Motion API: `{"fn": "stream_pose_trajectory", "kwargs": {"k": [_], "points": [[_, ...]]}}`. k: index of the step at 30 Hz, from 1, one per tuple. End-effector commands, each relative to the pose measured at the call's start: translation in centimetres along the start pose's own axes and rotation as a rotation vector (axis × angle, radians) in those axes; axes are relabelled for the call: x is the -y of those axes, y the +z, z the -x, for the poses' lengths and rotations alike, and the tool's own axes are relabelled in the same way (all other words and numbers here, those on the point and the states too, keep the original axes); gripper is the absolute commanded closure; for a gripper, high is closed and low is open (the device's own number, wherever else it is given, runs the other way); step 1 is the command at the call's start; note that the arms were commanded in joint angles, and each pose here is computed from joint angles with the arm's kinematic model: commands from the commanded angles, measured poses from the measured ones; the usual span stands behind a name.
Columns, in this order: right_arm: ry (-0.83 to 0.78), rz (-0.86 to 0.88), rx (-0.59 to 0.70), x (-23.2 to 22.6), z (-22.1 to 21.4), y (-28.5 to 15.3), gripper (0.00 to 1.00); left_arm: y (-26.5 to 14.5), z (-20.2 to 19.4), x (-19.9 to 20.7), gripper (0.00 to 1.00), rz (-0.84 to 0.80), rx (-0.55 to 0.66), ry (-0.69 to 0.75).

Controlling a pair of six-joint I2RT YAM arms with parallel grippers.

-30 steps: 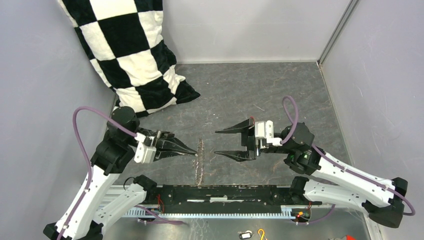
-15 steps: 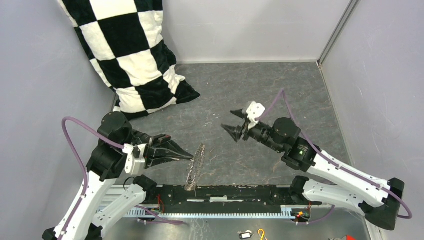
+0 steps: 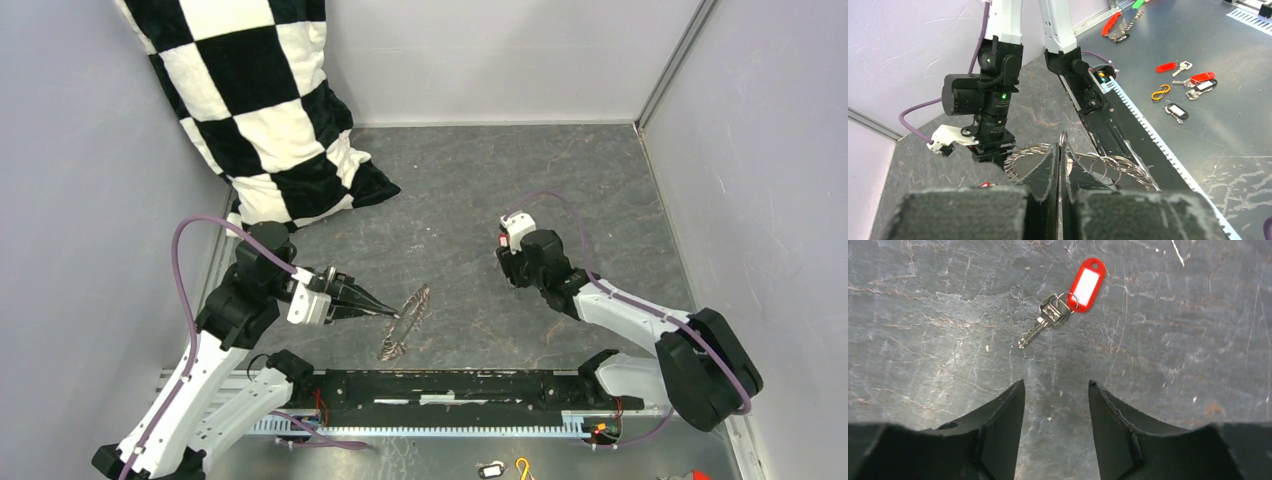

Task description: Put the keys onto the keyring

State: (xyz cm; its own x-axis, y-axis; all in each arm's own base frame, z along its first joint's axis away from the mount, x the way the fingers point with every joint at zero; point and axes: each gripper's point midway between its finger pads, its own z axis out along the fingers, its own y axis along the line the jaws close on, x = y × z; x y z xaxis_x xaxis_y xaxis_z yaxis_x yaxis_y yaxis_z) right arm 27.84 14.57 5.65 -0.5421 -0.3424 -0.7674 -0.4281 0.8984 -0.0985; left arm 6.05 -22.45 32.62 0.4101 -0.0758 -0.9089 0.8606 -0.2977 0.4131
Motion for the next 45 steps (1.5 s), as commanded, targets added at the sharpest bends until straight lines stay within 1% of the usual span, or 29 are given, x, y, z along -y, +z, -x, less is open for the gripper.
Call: {"fn": "stream_pose_trajectory", "kwargs": {"k": [1,3,7,10,12,15,18,23,27,30,32,38,45], "points": [[-0.084,0.096,0.195,-0.3,4.9,1.1,0.46,-0.1,0.3,0.3,0.98,0.002,0.004,0.049],[-0.208,0.110,0.213,0.0,5.4,1.6,0.46,-0.1,0.3,0.4,0.98,0.000,0.005,0.040],[-0.398,0.254,0.243,-0.8,6.2,2.1,0.44,0.0,0.4,0.5,0.98,-0.005,0.009,0.034],[-0.474,0.336,0.231,-0.5,5.8,2.8,0.41,0.0,0.4,0.7,0.98,-0.011,0.014,0.030],[-0.466,0.388,0.223,0.4,5.6,3.2,0.40,0.0,0.5,0.7,0.98,-0.015,0.017,0.028],[-0.449,0.406,0.245,2.0,5.9,3.6,0.40,0.0,0.5,0.8,0.98,-0.022,0.022,0.022],[-0.458,0.457,0.275,1.9,6.1,3.6,0.41,0.0,0.7,0.7,0.98,-0.022,0.023,0.026],[-0.448,0.502,0.258,1.9,5.4,4.0,0.46,0.1,0.9,0.6,0.98,-0.027,0.027,0.018],[-0.454,0.468,0.229,2.6,4.7,4.8,0.52,0.0,1.0,0.5,0.98,-0.024,0.025,0.017],[-0.465,0.463,0.196,2.9,4.0,5.4,0.54,0.0,1.0,0.5,0.98,-0.025,0.026,0.012],[-0.477,0.457,0.176,3.1,3.7,5.7,0.54,0.0,1.0,0.5,0.98,-0.025,0.026,0.011],[-0.481,0.453,0.173,3.4,3.8,6.1,0.53,0.0,1.1,0.6,0.98,-0.016,0.021,0.007],[-0.488,0.479,0.145,2.6,2.9,6.6,0.54,-0.1,1.1,0.5,0.98,-0.008,0.015,0.009]]}}
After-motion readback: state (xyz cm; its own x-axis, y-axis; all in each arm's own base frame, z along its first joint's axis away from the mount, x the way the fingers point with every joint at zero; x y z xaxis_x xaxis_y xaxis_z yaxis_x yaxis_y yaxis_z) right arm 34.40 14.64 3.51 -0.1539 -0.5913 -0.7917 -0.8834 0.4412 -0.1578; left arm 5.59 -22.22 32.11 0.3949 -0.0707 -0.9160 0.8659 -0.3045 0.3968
